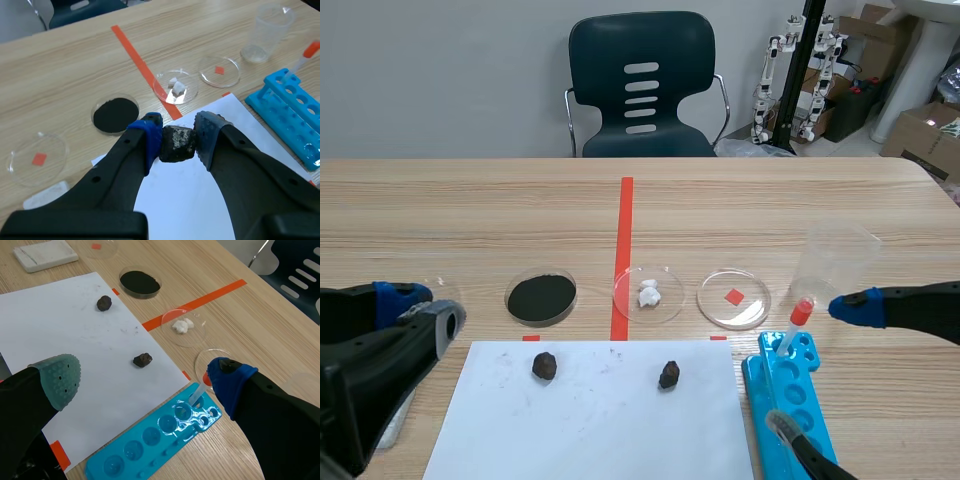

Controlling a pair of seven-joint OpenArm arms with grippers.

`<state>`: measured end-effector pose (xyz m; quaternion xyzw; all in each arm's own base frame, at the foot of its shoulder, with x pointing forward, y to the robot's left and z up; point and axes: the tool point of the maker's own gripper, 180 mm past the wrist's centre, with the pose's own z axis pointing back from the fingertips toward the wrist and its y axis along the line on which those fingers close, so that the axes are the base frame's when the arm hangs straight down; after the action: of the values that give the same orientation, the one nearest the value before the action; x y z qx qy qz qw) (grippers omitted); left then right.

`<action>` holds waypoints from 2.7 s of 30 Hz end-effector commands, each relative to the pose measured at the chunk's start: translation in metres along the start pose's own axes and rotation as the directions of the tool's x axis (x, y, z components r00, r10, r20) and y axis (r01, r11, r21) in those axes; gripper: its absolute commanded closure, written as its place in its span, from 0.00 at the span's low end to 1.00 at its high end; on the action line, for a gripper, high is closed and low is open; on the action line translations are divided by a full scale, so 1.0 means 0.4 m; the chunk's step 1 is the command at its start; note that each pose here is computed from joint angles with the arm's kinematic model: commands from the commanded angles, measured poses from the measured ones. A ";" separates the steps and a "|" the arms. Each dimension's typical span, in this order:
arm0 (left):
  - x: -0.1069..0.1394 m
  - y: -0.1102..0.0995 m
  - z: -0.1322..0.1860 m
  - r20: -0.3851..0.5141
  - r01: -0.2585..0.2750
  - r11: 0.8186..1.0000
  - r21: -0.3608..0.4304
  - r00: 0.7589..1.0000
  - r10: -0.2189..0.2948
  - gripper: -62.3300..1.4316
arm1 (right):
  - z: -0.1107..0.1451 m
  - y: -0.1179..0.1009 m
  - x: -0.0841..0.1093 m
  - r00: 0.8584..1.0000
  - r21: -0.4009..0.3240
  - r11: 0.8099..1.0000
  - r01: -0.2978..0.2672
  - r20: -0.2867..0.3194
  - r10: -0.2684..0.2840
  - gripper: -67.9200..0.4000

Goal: Rub the mineral on the streak plate below the first streak

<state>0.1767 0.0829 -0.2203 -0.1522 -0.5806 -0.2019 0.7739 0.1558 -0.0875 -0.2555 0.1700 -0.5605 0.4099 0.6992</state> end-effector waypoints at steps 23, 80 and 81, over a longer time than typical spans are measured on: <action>0.019 0.000 0.004 0.030 0.014 1.000 0.003 0.999 -0.014 0.90 | -0.001 -0.002 0.012 1.000 -0.004 1.000 0.007 0.020 -0.007 0.22; 0.017 -0.002 0.004 0.027 0.037 0.999 0.001 0.999 -0.037 0.90 | -0.001 -0.002 0.012 1.000 -0.004 1.000 0.007 0.020 -0.007 0.22; 0.017 -0.002 0.004 0.027 0.037 0.999 0.001 0.999 -0.037 0.90 | -0.001 -0.002 0.012 1.000 -0.004 1.000 0.007 0.020 -0.007 0.22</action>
<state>0.1736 0.0823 -0.2216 -0.1435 -0.5802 -0.2168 0.7718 0.1558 -0.0875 -0.2555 0.1700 -0.5605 0.4099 0.6992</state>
